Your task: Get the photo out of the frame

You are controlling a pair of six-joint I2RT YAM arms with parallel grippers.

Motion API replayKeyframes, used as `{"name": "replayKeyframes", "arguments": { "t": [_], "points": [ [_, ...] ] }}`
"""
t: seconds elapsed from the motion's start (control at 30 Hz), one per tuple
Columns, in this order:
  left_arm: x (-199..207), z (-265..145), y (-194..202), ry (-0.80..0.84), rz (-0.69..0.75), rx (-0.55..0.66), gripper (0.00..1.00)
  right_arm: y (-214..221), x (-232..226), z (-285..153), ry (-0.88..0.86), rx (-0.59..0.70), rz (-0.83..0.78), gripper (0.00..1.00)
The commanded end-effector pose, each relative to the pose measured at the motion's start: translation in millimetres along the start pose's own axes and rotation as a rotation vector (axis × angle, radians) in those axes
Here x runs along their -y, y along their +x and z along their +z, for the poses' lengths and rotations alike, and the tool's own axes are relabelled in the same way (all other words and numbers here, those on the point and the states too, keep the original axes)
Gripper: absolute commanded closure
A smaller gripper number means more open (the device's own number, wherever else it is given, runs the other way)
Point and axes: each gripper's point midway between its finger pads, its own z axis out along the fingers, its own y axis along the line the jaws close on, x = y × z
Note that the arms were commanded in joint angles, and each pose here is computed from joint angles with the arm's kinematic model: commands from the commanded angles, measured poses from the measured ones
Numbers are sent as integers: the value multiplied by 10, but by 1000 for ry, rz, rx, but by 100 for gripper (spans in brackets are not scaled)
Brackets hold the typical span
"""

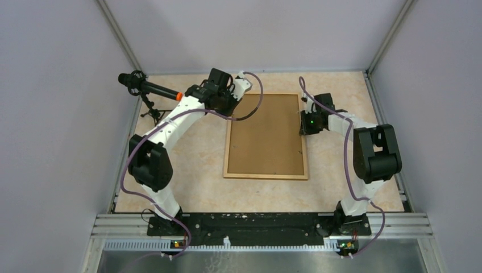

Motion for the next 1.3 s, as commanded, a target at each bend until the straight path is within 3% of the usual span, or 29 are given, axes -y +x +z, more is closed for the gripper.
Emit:
{"name": "replayKeyframes", "arguments": {
  "t": [0.0,0.33,1.27],
  "points": [
    [-98,83,-142,-26,107,18,100,374,-276,-51,-112,-115,-40,97],
    [-204,331,75,-120,200,-132,100,548,-233,-106,-95,-160,-67,100],
    [-384,711,9,-186,195,-137,100,595,-253,-41,-146,-181,-42,100]
  ]
}}
